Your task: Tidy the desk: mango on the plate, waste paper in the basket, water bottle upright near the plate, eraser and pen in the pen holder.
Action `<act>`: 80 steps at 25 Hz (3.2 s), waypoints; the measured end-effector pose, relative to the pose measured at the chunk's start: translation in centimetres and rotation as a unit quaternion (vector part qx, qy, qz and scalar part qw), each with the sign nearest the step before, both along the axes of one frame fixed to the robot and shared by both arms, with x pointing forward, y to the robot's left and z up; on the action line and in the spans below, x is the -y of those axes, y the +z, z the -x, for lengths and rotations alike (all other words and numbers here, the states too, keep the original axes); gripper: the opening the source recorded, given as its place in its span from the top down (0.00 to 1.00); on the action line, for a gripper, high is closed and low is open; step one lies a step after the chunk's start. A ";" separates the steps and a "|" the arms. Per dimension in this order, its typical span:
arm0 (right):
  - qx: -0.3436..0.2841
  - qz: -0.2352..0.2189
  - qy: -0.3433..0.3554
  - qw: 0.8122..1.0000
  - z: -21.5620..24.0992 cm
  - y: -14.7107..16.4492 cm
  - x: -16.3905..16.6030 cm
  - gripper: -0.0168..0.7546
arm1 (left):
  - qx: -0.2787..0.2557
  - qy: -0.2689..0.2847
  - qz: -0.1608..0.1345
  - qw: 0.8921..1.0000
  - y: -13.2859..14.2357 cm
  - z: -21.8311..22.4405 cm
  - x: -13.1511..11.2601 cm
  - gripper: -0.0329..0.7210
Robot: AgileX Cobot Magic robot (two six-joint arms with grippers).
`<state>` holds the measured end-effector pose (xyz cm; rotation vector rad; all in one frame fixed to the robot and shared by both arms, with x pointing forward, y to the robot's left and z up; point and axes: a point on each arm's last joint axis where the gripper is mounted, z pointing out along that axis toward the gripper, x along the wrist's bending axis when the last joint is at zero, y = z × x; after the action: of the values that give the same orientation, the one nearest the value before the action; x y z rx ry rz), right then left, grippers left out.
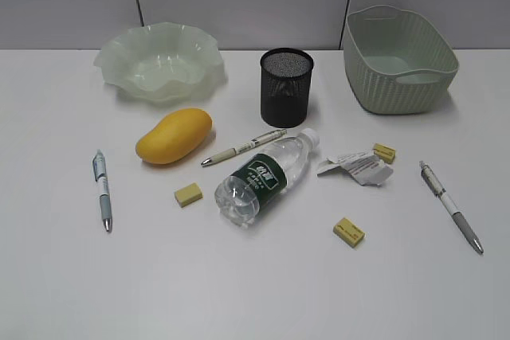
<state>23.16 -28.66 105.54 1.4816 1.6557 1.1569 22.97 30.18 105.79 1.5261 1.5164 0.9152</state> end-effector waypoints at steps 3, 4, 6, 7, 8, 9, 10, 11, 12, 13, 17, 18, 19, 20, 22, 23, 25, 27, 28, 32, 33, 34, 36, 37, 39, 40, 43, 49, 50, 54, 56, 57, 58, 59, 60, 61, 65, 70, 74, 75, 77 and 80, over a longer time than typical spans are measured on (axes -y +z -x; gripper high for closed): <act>0.000 0.000 0.000 1.000 0.0 0.0 0.0 0.32 | 0.000 0.000 0.000 1.000 0.0 0.0 0.0 0.15; 0.000 0.000 0.000 1.000 0.0 0.0 0.0 0.32 | 0.000 0.000 0.000 1.000 0.0 0.0 0.0 0.15; 0.000 0.000 0.000 1.000 0.0 0.0 0.0 0.32 | 0.000 0.000 0.000 1.000 0.0 0.0 0.0 0.15; 0.000 0.000 0.000 1.000 0.0 0.0 0.0 0.32 | 0.000 0.000 0.000 1.000 0.0 0.0 0.0 0.16; 0.000 0.000 0.000 1.000 0.0 0.0 0.0 0.32 | 0.000 0.000 0.000 1.000 0.0 0.0 0.0 0.16; 0.000 0.000 0.000 1.000 0.0 0.0 0.0 0.32 | 0.000 0.000 0.000 1.000 0.0 0.0 0.0 0.16; 0.000 0.000 0.000 1.000 0.0 0.0 0.0 0.32 | 0.000 0.000 0.000 1.000 0.0 0.0 0.0 0.17; 0.000 0.000 0.000 1.000 0.0 0.0 0.0 0.32 | 0.000 0.000 0.000 1.000 0.0 0.0 0.0 0.18; 0.000 0.000 0.000 1.000 0.0 0.0 0.0 0.32 | 0.000 0.000 0.000 1.000 0.0 0.0 0.0 0.18; 0.000 0.000 0.000 1.000 0.0 0.0 0.0 0.32 | 0.000 0.000 0.000 1.000 0.0 0.0 0.0 0.19; 0.000 0.000 0.000 1.000 0.0 0.0 0.0 0.32 | 0.000 0.000 0.000 1.000 0.0 0.0 0.0 0.20; 0.000 0.000 0.000 1.000 0.0 0.0 0.0 0.32 | 0.000 0.000 0.000 1.000 0.0 0.0 0.0 0.21; 0.000 0.000 0.000 1.000 0.0 0.0 0.0 0.32 | 0.001 -0.004 0.006 1.000 0.1 0.0 0.1 0.21; 0.000 0.000 0.000 1.000 0.0 0.0 0.0 0.32 | 0.006 -0.008 0.012 1.000 0.2 0.0 0.2 0.21; 0.000 0.000 0.000 1.000 0.0 0.0 0.0 0.32 | 0.033 -0.015 0.024 0.999 1.4 -0.2 0.4 0.21; 0.000 0.000 0.000 1.000 0.0 0.0 0.0 0.32 | 0.045 -0.018 0.030 0.998 2.1 -0.5 0.5 0.21; 0.000 0.000 0.000 1.000 0.0 0.0 0.0 0.32 | 0.067 -0.018 0.035 0.997 3.6 -1.5 0.6 0.21; 0.000 0.000 0.000 1.000 0.0 0.0 0.0 0.32 | 0.071 -0.018 0.038 0.997 4.9 -2.7 0.7 0.21; 0.000 0.000 0.000 1.000 0.0 0.0 0.0 0.32 | 0.068 -0.018 0.039 0.997 5.6 -3.4 0.7 0.21; 0.000 0.000 0.000 1.000 0.0 0.0 0.0 0.32 | 0.044 -0.030 0.032 0.998 8.6 -6.7 1.0 0.21; 0.000 0.000 0.000 1.000 0.0 0.0 0.0 0.32 | 0.043 -0.034 0.029 0.998 9.6 -7.4 1.1 0.21; 0.000 0.000 0.000 1.000 0.0 0.0 0.0 0.32 | 0.038 -0.037 0.027 0.998 10.4 -8.4 1.2 0.21; 0.000 0.000 0.000 1.000 0.0 0.0 0.0 0.32 | 0.023 -0.045 0.027 0.998 11.5 -10.4 1.4 0.21; 0.000 0.000 0.000 1.000 0.0 0.0 0.0 0.32 | 0.019 -0.049 0.030 0.998 12.0 -11.2 1.5 0.21; 0.000 0.000 0.000 1.000 0.0 0.0 0.0 0.32 | -0.002 -0.056 0.039 0.998 12.3 -13.2 1.8 0.21; 0.000 0.000 0.000 1.000 0.0 0.0 0.0 0.32 | -0.009 -0.061 0.042 0.997 12.3 -14.0 2.0 0.21; 0.000 0.000 0.000 1.000 0.0 0.0 0.0 0.32 | -0.063 -0.073 0.043 0.994 10.8 -17.6 2.4 0.21; 0.000 0.000 0.000 1.000 0.0 0.0 0.0 0.32 | -0.159 -0.139 0.006 0.977 6.8 -22.5 4.8 0.21; 0.000 0.000 0.000 1.000 0.0 0.0 0.0 0.32 | -0.175 -0.152 0.001 0.973 5.9 -23.4 5.5 0.21; 0.000 0.000 0.000 1.000 0.0 0.0 0.0 0.32 | -0.219 -0.201 -0.039 0.954 2.4 -26.2 8.5 0.21; 0.000 0.000 0.000 1.000 0.0 0.0 0.0 0.32 | -0.237 -0.218 -0.059 0.945 0.5 -27.3 9.8 0.19; 0.000 0.000 0.000 1.000 0.0 0.0 0.0 0.32 | -0.248 -0.224 -0.065 0.940 -0.5 -28.0 10.3 0.17; 0.000 0.000 0.000 1.000 0.0 0.0 0.0 0.32 | -0.257 -0.228 -0.069 0.936 -1.2 -28.5 10.8 0.14; 0.000 0.000 0.000 1.000 0.0 0.0 0.0 0.32 | -0.269 -0.230 -0.072 0.932 -2.0 -29.2 11.2 0.12; 0.000 0.000 0.000 1.000 0.0 0.0 0.0 0.32 | -0.282 -0.231 -0.074 0.928 -2.8 -29.8 11.6 0.10; 0.000 0.000 0.000 1.000 0.0 0.0 0.0 0.32 | -0.292 -0.232 -0.076 0.925 -3.5 -30.6 11.8 0.09; 0.000 0.000 0.000 1.000 0.0 0.0 0.0 0.32 | -0.319 -0.247 -0.095 0.910 -5.6 -33.3 12.8 0.08; 0.000 0.000 0.000 1.000 0.0 0.0 0.0 0.32 | -0.334 -0.268 -0.116 0.896 -8.0 -36.5 14.0 0.08; 0.000 0.000 0.000 1.000 0.0 0.0 0.0 0.32 | -0.345 -0.273 -0.120 0.890 -9.4 -38.3 14.7 0.08; 0.000 0.000 0.000 1.000 0.0 0.0 0.0 0.32 | -0.346 -0.273 -0.120 0.889 -9.7 -38.8 14.8 0.08; 0.000 0.000 0.000 1.000 0.0 0.0 0.0 0.32 | -0.345 -0.275 -0.122 0.889 -10.1 -39.5 15.1 0.07; 0.000 0.000 0.000 1.000 0.0 0.0 0.0 0.32 | -0.359 -0.284 -0.127 0.880 -10.8 -40.2 15.4 0.07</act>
<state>23.16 -28.67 105.54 1.4814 1.6554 1.1559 63.19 14.79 94.95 2.5126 1.2852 0.1897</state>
